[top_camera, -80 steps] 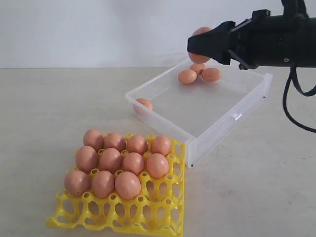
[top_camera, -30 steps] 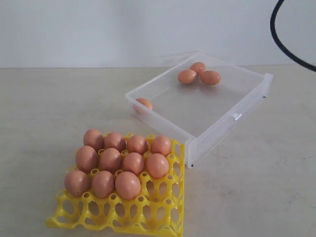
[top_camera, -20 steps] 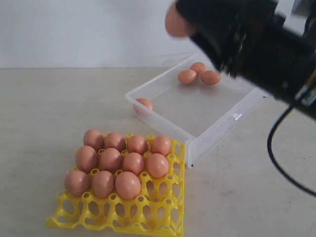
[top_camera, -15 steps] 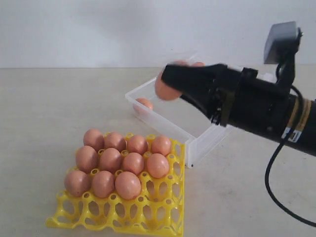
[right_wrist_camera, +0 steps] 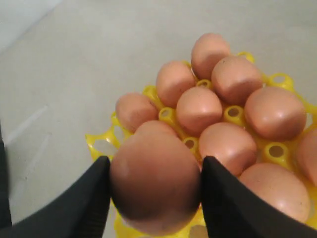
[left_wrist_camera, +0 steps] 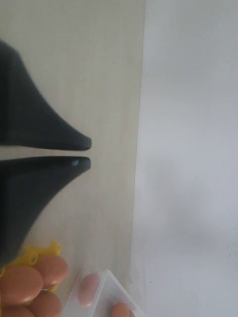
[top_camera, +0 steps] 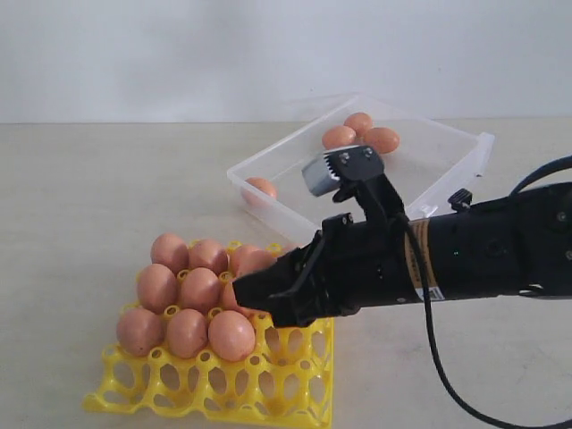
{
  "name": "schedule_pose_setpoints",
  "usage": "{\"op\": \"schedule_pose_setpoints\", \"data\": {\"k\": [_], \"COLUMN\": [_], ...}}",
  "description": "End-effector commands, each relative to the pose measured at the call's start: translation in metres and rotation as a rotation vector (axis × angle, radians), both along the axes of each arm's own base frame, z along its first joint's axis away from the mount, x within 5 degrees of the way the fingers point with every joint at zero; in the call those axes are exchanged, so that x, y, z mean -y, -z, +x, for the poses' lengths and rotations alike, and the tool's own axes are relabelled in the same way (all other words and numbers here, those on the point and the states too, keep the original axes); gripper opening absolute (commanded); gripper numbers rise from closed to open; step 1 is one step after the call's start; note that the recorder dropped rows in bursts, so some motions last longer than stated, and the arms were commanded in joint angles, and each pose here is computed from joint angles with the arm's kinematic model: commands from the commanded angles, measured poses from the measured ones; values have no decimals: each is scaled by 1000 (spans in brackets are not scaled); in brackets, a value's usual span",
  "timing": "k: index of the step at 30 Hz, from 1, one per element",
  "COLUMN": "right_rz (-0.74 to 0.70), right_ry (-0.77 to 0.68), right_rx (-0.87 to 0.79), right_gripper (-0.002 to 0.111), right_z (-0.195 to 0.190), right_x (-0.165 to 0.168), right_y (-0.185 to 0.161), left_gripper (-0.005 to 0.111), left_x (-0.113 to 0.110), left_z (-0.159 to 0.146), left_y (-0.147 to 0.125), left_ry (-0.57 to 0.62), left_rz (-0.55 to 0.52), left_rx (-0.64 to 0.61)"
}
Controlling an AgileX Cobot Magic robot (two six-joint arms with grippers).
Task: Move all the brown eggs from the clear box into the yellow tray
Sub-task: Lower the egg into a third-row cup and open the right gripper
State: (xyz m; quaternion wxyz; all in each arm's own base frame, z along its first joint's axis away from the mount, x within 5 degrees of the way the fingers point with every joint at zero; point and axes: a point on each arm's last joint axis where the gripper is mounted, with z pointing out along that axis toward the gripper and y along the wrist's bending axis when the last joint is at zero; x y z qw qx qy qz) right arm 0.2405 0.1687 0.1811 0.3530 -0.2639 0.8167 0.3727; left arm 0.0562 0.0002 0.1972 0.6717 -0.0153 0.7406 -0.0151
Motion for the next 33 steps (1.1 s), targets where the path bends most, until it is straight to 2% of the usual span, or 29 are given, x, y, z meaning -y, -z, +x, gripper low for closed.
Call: {"op": "schedule_pose_setpoints", "data": {"k": [1, 6, 14, 21, 33], "right_rz": [-58, -79, -227, -262, -239], "right_ry": [-49, -55, -52, -117, -155], "right_rx": [34, 33, 109, 157, 95], "right_gripper": [0, 0, 0, 0, 0], "right_z": [-2, -2, 2, 2, 2], "right_x": [-3, -2, 6, 4, 0], "right_y": [2, 4, 11, 19, 37], "left_gripper": [4, 4, 4, 4, 4], "left_x": [0, 0, 0, 0, 0], "left_z": [0, 0, 0, 0, 0], "left_y": [0, 0, 0, 0, 0], "left_ry": [-5, -5, -5, -5, -5], "left_rz": [0, 0, 0, 0, 0], "left_rx": [5, 5, 5, 5, 5]}}
